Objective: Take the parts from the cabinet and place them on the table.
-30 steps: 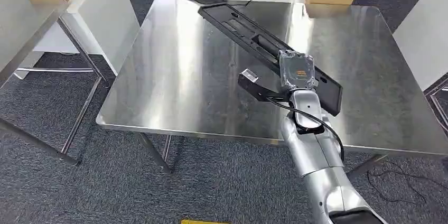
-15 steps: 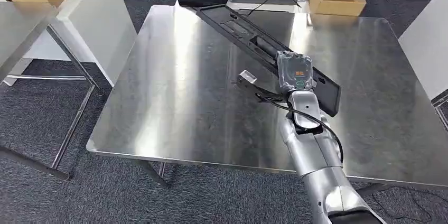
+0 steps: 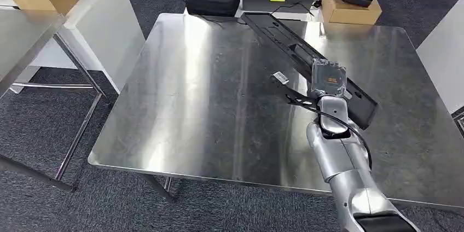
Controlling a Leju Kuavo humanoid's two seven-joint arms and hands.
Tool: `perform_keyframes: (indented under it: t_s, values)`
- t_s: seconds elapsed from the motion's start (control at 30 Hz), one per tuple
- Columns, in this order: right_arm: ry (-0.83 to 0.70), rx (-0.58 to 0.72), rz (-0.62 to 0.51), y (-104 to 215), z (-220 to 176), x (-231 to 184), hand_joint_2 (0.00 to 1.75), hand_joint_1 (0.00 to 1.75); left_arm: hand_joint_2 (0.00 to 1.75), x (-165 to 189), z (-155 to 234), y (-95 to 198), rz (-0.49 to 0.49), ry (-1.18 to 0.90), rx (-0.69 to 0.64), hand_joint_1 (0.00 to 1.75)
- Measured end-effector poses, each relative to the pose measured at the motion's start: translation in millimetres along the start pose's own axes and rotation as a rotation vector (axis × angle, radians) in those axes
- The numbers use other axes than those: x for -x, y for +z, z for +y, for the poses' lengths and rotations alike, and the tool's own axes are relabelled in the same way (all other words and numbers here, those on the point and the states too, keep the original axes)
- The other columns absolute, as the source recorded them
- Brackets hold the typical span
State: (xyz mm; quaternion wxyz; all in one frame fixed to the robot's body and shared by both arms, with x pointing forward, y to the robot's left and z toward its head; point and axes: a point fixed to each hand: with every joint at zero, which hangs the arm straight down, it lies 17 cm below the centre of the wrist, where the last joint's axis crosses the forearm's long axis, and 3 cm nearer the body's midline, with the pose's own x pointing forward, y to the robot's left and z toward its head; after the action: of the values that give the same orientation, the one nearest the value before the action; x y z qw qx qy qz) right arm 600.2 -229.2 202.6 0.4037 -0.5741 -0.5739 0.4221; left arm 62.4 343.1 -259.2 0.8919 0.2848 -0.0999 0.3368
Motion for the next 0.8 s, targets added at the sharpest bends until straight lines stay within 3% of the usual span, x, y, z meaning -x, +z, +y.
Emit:
perform_keyframes:
  t_s: [0.03,0.07,0.3,0.33,0.57,0.8]
  values:
    - [0.004,-0.005,0.011,0.2,2.6,5.6,1.75,1.75,1.75,-1.0,-1.0,0.2,-0.004,0.005,0.005,0.00]
    - [0.007,-0.011,0.018,0.6,5.0,9.3,0.00,0.00,1.75,-1.7,-1.0,0.0,-0.006,0.008,0.005,0.00]
    - [0.025,-0.027,0.061,-1.9,11.5,28.8,0.00,0.00,1.75,-1.9,1.4,-0.4,-0.006,0.014,-0.008,0.00]
    - [0.026,-0.030,0.064,-2.0,12.4,30.4,0.00,0.00,0.00,-1.6,1.6,-0.4,-0.005,0.015,-0.009,0.00]
    - [0.031,-0.041,0.066,-4.8,14.3,31.3,0.00,0.00,0.00,11.1,-7.4,2.8,0.070,0.027,0.026,0.00]
    - [0.025,-0.059,0.039,-4.0,19.6,22.3,0.00,0.00,0.00,13.5,-20.4,7.4,0.081,0.049,0.082,0.00]
